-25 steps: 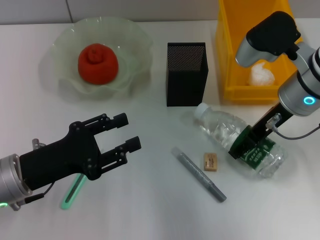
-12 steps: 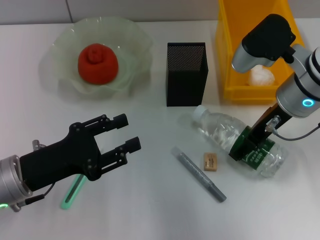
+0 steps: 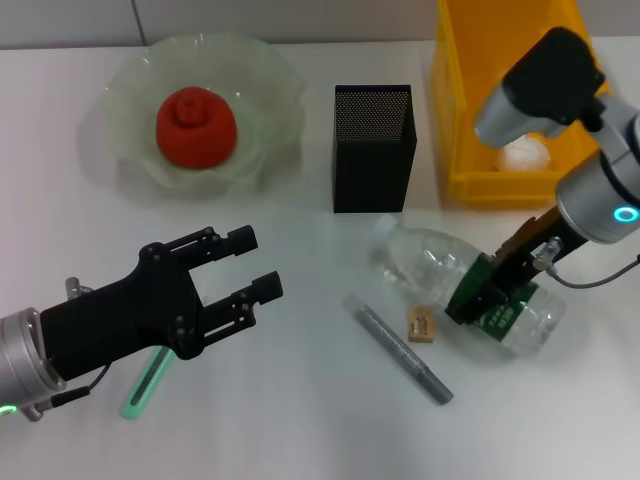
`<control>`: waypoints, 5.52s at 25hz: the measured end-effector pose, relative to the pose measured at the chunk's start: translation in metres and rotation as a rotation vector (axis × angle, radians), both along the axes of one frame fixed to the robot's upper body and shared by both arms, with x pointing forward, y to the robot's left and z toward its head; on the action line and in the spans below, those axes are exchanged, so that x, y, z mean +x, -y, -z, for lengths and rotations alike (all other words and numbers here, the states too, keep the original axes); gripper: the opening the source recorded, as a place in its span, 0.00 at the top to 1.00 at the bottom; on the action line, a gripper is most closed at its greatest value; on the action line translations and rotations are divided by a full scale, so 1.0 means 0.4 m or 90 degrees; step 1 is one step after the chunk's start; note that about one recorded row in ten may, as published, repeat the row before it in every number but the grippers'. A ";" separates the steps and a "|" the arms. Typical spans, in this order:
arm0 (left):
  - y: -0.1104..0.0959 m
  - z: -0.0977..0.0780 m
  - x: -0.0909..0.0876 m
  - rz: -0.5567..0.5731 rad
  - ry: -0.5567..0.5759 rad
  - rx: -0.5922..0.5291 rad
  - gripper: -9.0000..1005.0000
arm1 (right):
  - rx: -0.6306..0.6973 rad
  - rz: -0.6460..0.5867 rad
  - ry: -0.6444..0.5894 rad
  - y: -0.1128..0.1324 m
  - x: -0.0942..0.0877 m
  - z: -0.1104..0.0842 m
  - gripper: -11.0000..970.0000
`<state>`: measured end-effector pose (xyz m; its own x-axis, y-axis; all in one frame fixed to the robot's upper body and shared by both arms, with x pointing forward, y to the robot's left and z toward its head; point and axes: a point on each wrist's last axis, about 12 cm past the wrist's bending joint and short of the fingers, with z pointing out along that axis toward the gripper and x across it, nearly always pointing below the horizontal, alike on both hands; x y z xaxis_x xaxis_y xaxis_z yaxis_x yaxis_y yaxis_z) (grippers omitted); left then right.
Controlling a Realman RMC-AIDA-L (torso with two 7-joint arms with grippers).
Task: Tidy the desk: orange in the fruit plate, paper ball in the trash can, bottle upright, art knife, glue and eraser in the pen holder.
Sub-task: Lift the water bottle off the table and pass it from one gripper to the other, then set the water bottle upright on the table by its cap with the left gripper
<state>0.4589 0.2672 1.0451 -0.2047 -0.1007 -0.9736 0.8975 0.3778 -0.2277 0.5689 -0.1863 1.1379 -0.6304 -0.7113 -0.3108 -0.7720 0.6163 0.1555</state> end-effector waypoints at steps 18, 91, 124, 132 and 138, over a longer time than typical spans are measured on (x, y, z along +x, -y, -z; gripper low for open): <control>-0.005 -0.011 0.006 -0.006 0.008 -0.016 0.40 | 0.168 -0.051 0.098 0.044 -0.088 -0.055 0.21; 0.002 -0.076 0.078 -0.028 -0.055 -0.165 0.56 | 0.594 -0.187 0.210 -0.121 -0.052 0.072 0.17; -0.093 -0.107 0.069 -0.081 0.021 -0.103 0.55 | 0.563 -0.116 0.247 -0.074 -0.046 0.125 0.12; -0.127 -0.120 0.077 -0.123 0.053 -0.098 0.56 | 0.561 -0.113 0.247 -0.070 -0.049 0.132 0.12; -0.154 -0.114 0.097 -0.189 0.078 -0.057 0.56 | 0.560 -0.110 0.246 -0.066 -0.052 0.135 0.12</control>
<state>0.4976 0.3288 1.0907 -0.0347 -0.2240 -0.9740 0.7736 0.6110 -0.1681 0.5480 -0.1600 1.0838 -0.2827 -0.1987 -0.9384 -0.9351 0.2750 0.2234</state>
